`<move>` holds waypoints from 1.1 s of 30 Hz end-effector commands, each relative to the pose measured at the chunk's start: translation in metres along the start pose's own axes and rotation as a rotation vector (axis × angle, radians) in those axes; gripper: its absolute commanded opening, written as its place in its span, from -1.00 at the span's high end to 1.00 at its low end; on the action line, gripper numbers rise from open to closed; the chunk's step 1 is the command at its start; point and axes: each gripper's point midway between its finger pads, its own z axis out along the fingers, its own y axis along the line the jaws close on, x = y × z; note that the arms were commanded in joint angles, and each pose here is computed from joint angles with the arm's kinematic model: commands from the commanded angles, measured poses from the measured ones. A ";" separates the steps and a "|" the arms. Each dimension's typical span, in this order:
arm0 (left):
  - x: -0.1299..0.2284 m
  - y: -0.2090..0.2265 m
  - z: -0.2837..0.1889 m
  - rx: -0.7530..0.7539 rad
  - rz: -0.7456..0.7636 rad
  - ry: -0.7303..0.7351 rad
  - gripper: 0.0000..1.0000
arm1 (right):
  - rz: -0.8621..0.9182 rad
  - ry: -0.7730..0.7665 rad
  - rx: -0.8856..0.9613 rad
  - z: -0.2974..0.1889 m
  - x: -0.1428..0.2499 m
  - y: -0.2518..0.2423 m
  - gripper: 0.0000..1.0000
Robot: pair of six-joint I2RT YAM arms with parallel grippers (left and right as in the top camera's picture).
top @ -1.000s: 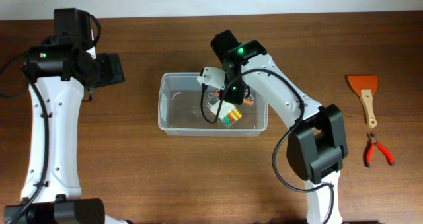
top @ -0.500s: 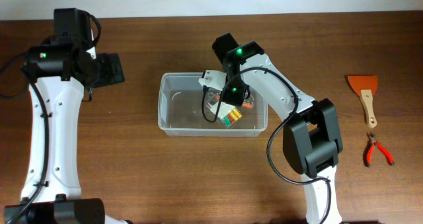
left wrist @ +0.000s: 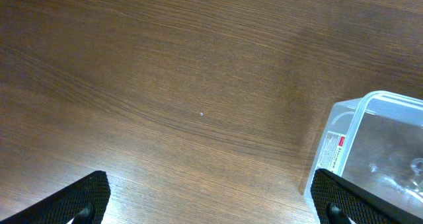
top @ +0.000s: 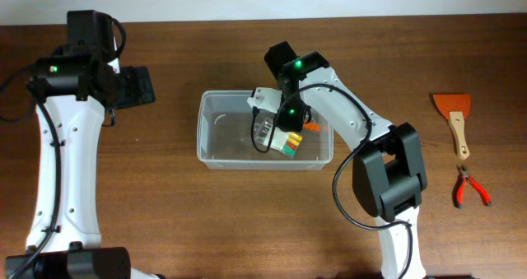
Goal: Pack container
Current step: 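Lower the socket rail into the container and release it, then raise the right gripper and move it back right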
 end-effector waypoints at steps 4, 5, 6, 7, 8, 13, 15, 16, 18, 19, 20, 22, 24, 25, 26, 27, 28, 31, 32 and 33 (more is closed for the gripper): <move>-0.005 0.004 -0.007 -0.011 -0.003 -0.026 -0.99 | 0.025 -0.002 -0.016 -0.005 0.001 0.004 -0.50; -0.005 0.004 -0.007 -0.011 -0.003 -0.026 -0.99 | 0.025 0.008 -0.023 -0.009 0.003 0.006 -0.57; -0.005 0.004 -0.007 -0.011 -0.003 -0.026 -0.99 | 0.026 0.019 -0.027 -0.013 0.006 0.008 -0.63; -0.005 0.004 -0.007 -0.011 -0.003 -0.026 -0.99 | 0.026 0.029 -0.033 -0.017 0.008 0.009 -0.71; -0.005 0.004 -0.007 -0.011 -0.003 -0.026 -0.99 | 0.027 0.036 -0.038 -0.023 0.009 0.011 -0.80; -0.005 0.004 -0.007 -0.011 -0.003 -0.026 -0.99 | 0.025 0.012 -0.014 -0.081 0.006 0.014 -0.97; -0.005 0.004 -0.007 -0.011 -0.003 -0.026 -0.98 | 0.023 -0.014 0.053 -0.121 0.005 0.009 -0.97; -0.005 0.004 -0.007 -0.011 -0.003 -0.026 -0.99 | 0.027 -0.010 0.095 -0.136 0.007 0.005 -0.97; -0.005 0.004 -0.007 -0.011 -0.003 -0.026 -0.99 | 0.090 0.008 0.226 -0.169 0.019 -0.012 -0.97; -0.005 0.004 -0.007 -0.011 -0.003 -0.026 -0.98 | 0.124 0.011 0.280 -0.181 0.026 -0.020 -0.97; -0.005 0.004 -0.007 -0.011 -0.003 -0.026 -0.99 | 0.155 0.015 0.333 -0.196 0.035 -0.028 -0.98; -0.005 0.004 -0.007 -0.011 -0.003 -0.026 -0.99 | 0.222 0.025 0.408 -0.218 0.057 -0.041 -0.97; -0.005 0.004 -0.007 -0.011 -0.003 -0.026 -0.98 | 0.284 0.045 0.436 -0.233 0.087 -0.048 -0.97; -0.005 0.004 -0.007 -0.011 -0.003 -0.026 -0.99 | 0.327 0.057 0.433 -0.237 0.104 -0.051 -0.97; -0.005 0.004 -0.007 -0.011 -0.003 -0.026 -0.99 | 0.377 0.070 0.429 -0.240 0.121 -0.053 -0.97; -0.005 0.004 -0.007 -0.011 -0.003 -0.026 -0.98 | 0.487 0.088 0.422 -0.246 0.156 -0.060 -0.99; -0.005 0.004 -0.007 -0.011 -0.003 -0.026 -0.99 | 0.551 0.082 0.421 -0.248 0.172 -0.065 -0.97; -0.005 0.004 -0.007 -0.011 -0.003 -0.026 -0.99 | 0.712 -0.025 0.352 -0.248 0.213 -0.078 -0.97; -0.005 0.004 -0.007 -0.011 -0.003 -0.026 -0.98 | 0.754 -0.071 0.324 -0.247 0.223 -0.080 -0.97; -0.005 0.004 -0.007 -0.011 -0.003 -0.026 -0.99 | 0.798 -0.108 0.300 -0.247 0.235 -0.082 -0.97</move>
